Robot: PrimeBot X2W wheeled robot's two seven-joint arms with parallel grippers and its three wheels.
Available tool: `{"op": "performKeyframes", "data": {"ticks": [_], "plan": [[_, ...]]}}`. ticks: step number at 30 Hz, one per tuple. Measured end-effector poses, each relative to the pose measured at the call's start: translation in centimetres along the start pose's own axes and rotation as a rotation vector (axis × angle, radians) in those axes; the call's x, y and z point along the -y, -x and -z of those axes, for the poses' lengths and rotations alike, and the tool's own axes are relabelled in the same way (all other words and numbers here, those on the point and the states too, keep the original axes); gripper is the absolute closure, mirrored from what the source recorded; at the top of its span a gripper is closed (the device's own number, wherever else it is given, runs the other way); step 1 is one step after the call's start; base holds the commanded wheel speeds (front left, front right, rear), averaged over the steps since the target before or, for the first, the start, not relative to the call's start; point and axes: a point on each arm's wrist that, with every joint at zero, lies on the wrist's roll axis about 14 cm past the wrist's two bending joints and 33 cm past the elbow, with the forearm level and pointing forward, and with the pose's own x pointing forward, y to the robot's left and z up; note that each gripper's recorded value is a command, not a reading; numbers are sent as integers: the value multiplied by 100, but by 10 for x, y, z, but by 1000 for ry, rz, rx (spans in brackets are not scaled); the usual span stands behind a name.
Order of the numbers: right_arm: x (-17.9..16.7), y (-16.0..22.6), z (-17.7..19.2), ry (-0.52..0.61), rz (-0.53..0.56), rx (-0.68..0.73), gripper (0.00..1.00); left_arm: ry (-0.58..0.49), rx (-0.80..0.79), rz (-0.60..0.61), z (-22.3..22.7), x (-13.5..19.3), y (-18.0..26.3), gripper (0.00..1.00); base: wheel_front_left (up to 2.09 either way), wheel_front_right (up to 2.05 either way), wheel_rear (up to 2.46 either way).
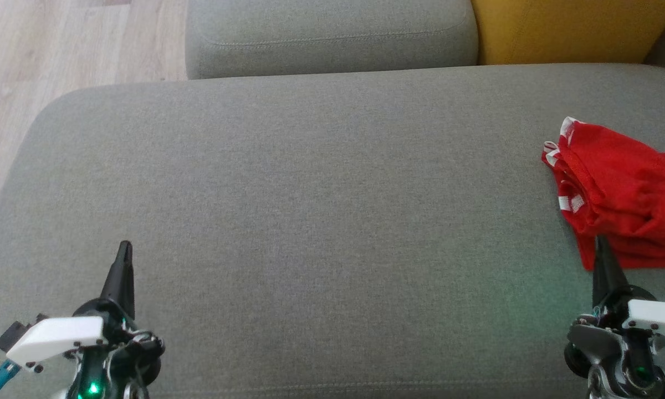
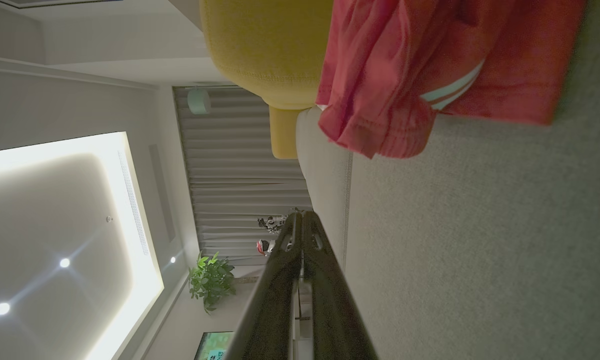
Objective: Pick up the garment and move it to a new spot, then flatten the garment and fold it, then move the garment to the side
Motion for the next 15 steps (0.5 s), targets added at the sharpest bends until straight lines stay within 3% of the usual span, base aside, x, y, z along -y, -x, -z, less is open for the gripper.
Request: {"op": "performKeyframes", "data": {"ticks": [15], "plan": [[0, 0, 0, -5, 1, 1, 100, 9, 9, -1, -3, -1, 0, 100, 0, 0, 0]]}}
